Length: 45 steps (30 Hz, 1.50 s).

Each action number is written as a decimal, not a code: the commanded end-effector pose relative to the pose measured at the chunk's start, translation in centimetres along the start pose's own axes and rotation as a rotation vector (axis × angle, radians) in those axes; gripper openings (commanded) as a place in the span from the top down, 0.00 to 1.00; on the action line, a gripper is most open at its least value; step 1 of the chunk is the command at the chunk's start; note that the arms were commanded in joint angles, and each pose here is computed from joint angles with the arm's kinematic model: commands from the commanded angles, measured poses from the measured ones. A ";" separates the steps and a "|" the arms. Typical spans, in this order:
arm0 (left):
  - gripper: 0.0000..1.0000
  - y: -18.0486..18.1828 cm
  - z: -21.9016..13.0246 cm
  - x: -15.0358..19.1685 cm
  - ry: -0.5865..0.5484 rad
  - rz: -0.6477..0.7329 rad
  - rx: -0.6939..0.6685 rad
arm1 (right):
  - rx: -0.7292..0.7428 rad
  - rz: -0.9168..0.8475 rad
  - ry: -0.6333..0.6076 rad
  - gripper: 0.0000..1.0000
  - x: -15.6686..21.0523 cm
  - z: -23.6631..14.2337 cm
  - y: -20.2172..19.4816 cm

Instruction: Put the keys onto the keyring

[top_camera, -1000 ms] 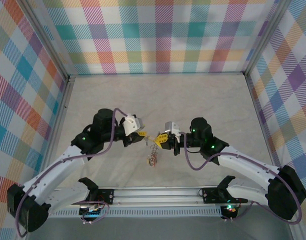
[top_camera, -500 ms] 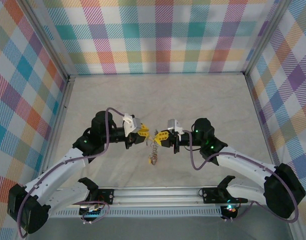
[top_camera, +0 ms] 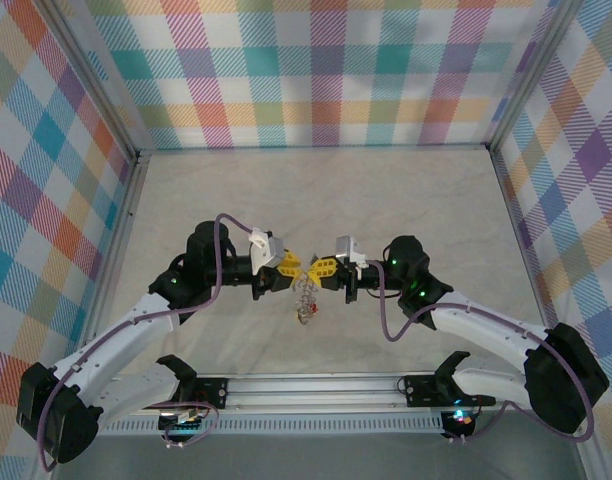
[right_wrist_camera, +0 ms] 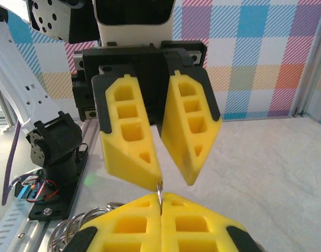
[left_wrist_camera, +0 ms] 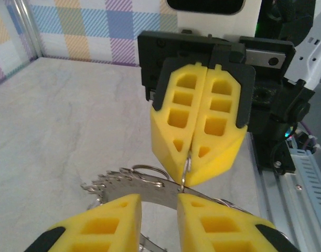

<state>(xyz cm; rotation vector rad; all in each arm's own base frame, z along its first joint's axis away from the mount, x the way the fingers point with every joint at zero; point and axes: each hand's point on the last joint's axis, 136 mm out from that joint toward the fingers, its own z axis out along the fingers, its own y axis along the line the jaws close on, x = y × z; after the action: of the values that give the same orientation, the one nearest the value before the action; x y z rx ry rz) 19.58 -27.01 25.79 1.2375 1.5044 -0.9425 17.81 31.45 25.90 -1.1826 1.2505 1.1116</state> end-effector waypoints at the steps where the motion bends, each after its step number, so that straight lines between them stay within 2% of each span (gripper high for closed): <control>1: 0.74 -1.2 -0.2 -1.2 -0.018 0.026 0.062 | -0.017 -0.117 -0.073 1.00 -2.2 0.0 0.4; 11: 0.74 -1.3 0.3 -1.4 -0.026 0.014 0.092 | -0.047 -0.135 -0.052 1.00 -2.0 0.5 0.9; 16: 0.80 -1.0 0.6 -1.2 -0.017 0.023 0.082 | -0.045 -0.146 -0.058 1.00 -2.3 0.6 1.0; 21: 0.90 -1.2 0.7 -1.0 -0.016 0.041 0.083 | -0.067 -0.147 -0.049 1.00 -2.3 0.7 1.4; 31: 0.89 -2.4 1.1 -1.4 -0.035 0.098 0.115 | -0.080 -0.149 0.013 1.00 -1.3 1.3 1.9; 33: 0.91 -2.4 1.1 -1.5 -0.036 0.106 0.108 | -0.071 -0.147 0.020 1.00 -1.1 1.3 1.8; 34: 0.98 -2.4 1.2 -1.5 -0.036 0.108 0.105 | -0.068 -0.147 0.024 1.00 -1.0 1.3 1.7; 35: 1.00 -2.2 1.2 -1.5 -0.034 0.110 0.095 | -0.068 -0.147 0.027 1.00 -0.9 1.3 1.7; 39: 1.00 -1.9 1.2 -1.5 -0.024 0.112 0.071 | -0.053 -0.150 0.054 1.00 -0.3 1.2 1.5; 41: 1.00 -1.8 1.1 -1.8 -0.013 0.101 0.066 | -0.036 -0.160 0.087 0.89 0.2 0.9 1.4; 45: 1.00 -2.0 0.9 -1.3 0.077 0.105 0.095 | -0.040 -0.162 0.181 0.78 1.3 0.4 1.5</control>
<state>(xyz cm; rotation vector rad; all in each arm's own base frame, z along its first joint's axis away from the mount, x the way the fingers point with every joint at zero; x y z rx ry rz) 18.39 -27.95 24.05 1.3565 1.5559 -0.9317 17.11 31.96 23.95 -1.3400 1.2753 0.9672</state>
